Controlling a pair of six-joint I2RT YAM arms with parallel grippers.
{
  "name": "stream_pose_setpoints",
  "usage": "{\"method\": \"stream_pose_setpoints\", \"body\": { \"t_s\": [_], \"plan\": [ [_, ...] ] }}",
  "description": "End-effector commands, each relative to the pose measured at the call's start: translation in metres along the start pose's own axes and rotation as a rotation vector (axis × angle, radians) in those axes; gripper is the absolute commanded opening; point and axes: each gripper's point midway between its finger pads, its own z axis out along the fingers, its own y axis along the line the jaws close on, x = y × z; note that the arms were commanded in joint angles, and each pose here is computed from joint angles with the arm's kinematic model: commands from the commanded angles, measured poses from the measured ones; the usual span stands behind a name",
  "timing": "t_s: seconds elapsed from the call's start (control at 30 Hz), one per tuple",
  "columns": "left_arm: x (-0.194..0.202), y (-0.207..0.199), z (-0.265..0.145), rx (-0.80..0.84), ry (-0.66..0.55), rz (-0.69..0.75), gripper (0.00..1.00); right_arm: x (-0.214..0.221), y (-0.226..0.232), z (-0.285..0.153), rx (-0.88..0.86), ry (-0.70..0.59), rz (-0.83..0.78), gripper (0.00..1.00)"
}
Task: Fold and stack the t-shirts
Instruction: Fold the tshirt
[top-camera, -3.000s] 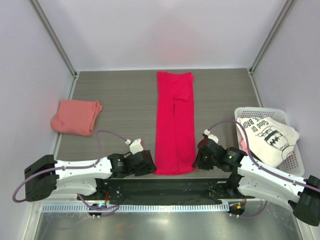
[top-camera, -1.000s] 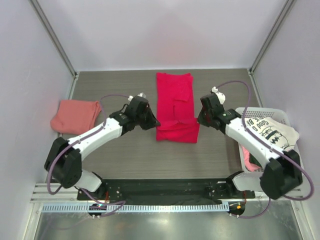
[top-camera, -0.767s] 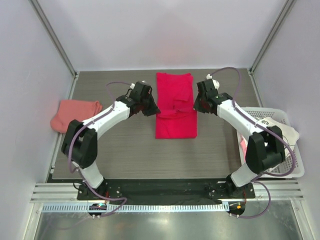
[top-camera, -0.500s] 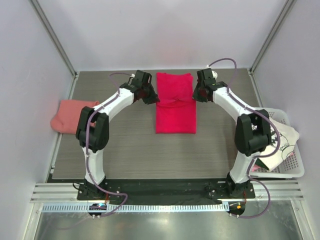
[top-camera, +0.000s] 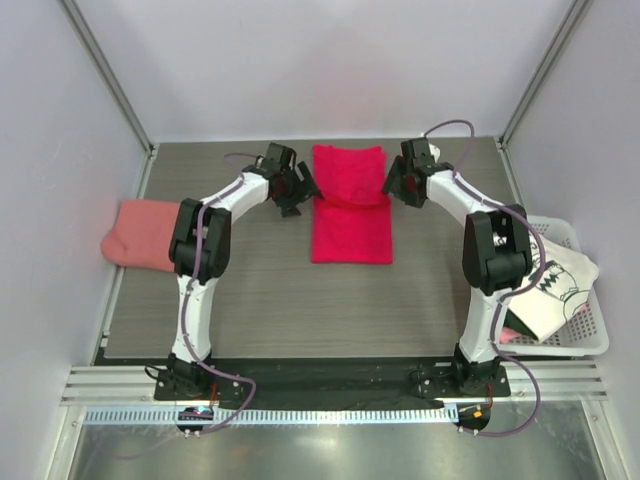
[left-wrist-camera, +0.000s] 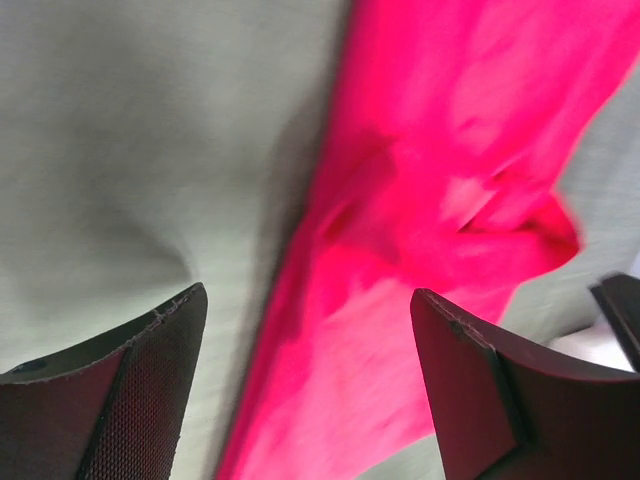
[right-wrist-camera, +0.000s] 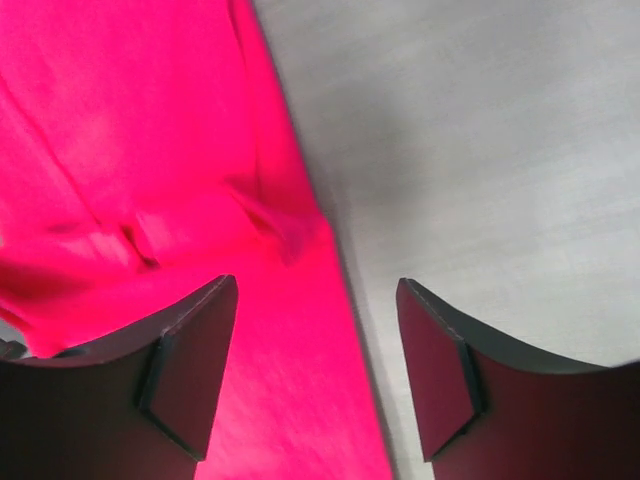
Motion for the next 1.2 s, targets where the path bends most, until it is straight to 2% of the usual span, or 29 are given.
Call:
{"method": "stream_pose_setpoints", "body": {
  "t_s": [0.0,0.07,0.1,0.13,0.2,0.3,0.33,0.37,0.57,0.77,1.0,1.17],
  "plan": [
    [0.003,-0.022,-0.05,0.084,-0.036,0.042,0.83,-0.007,0.002,-0.048,-0.063,-0.07,0.029,0.7],
    [0.024,0.0,-0.054,0.041,-0.022,0.042,0.83,-0.001,0.005,-0.073,-0.128,-0.075,0.029,0.63],
    [0.028,-0.009,-0.072,0.065,-0.044,0.06,0.83,0.025,-0.006,-0.071,-0.124,-0.024,0.022,0.59],
    [0.045,0.009,-0.069,0.033,-0.023,0.056,0.82,0.034,-0.009,-0.074,-0.136,-0.006,0.018,0.57],
    [0.058,0.0,-0.086,0.075,-0.034,0.076,0.81,0.066,-0.016,-0.081,-0.171,0.064,0.008,0.53],
    [0.099,0.022,-0.091,0.072,0.015,0.06,0.78,0.101,-0.021,-0.087,-0.235,0.14,-0.008,0.53],
    [0.097,0.012,-0.095,0.102,-0.003,0.059,0.77,0.109,-0.022,-0.089,-0.253,0.155,-0.005,0.53],
    [0.111,0.023,-0.093,0.093,0.023,0.054,0.76,0.116,-0.022,-0.09,-0.267,0.167,-0.004,0.53],
    [0.137,0.028,-0.085,0.11,0.073,0.058,0.59,0.152,-0.033,-0.087,-0.277,0.243,-0.017,0.51],
    [0.144,0.037,-0.073,0.084,0.082,0.051,0.53,0.167,-0.04,-0.08,-0.268,0.264,-0.015,0.49],
    [0.146,0.044,-0.062,0.056,0.083,0.053,0.53,0.165,-0.045,-0.066,-0.23,0.246,-0.023,0.43],
    [0.152,0.05,-0.059,0.029,0.095,0.05,0.49,0.164,-0.041,-0.058,-0.239,0.253,-0.02,0.28]
  ]
}}
